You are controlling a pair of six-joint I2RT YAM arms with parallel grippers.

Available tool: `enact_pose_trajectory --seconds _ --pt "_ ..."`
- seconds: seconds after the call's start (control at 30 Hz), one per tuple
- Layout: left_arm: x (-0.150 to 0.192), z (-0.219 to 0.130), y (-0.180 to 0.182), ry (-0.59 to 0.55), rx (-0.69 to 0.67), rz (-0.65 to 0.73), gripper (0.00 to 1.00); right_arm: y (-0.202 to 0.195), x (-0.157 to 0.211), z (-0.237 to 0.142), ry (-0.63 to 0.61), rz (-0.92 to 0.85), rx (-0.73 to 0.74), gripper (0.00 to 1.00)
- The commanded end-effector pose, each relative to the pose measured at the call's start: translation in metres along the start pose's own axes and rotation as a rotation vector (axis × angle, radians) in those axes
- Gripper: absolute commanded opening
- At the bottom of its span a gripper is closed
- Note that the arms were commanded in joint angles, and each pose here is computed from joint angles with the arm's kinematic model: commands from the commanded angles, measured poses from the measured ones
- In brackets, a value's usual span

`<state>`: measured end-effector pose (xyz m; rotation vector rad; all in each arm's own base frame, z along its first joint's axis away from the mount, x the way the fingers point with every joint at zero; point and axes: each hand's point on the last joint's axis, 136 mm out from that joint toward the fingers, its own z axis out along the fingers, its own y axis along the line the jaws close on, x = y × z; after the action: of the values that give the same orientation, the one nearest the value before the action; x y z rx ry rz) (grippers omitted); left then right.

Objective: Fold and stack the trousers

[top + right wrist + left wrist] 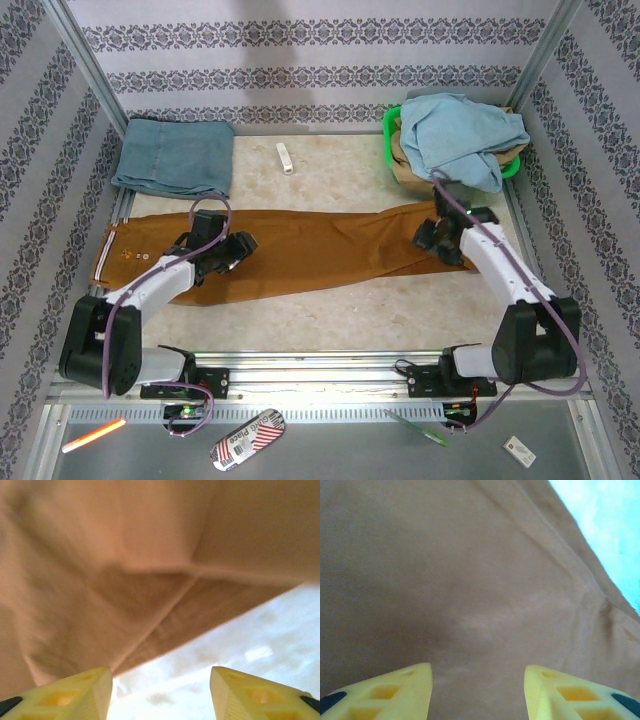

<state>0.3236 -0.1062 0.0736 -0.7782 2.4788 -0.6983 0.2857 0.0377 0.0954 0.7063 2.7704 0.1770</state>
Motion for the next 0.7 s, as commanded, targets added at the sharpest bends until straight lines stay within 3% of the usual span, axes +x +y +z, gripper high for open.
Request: enact_pose_trajectory --seconds 0.0,0.17,0.33,0.47,0.67 --pt "-0.025 0.01 -0.016 -0.069 0.014 0.033 0.51 0.037 0.01 0.019 0.033 0.032 -0.116 0.51" --pt "-0.066 0.039 -0.027 -0.129 -0.002 0.015 0.51 0.066 -0.006 0.026 -0.009 -0.059 -0.103 0.51" --pt "-0.088 0.069 0.011 -0.13 -0.067 -0.095 0.48 0.05 -0.019 0.061 0.06 -0.002 -0.031 0.51" --pt "-0.083 0.069 0.055 -0.127 -0.114 -0.197 0.46 0.038 -0.002 0.076 0.158 0.044 -0.026 0.52" --pt "-0.057 0.04 0.107 -0.13 -0.169 -0.313 0.47 0.012 0.042 0.07 0.248 0.082 -0.025 0.54"
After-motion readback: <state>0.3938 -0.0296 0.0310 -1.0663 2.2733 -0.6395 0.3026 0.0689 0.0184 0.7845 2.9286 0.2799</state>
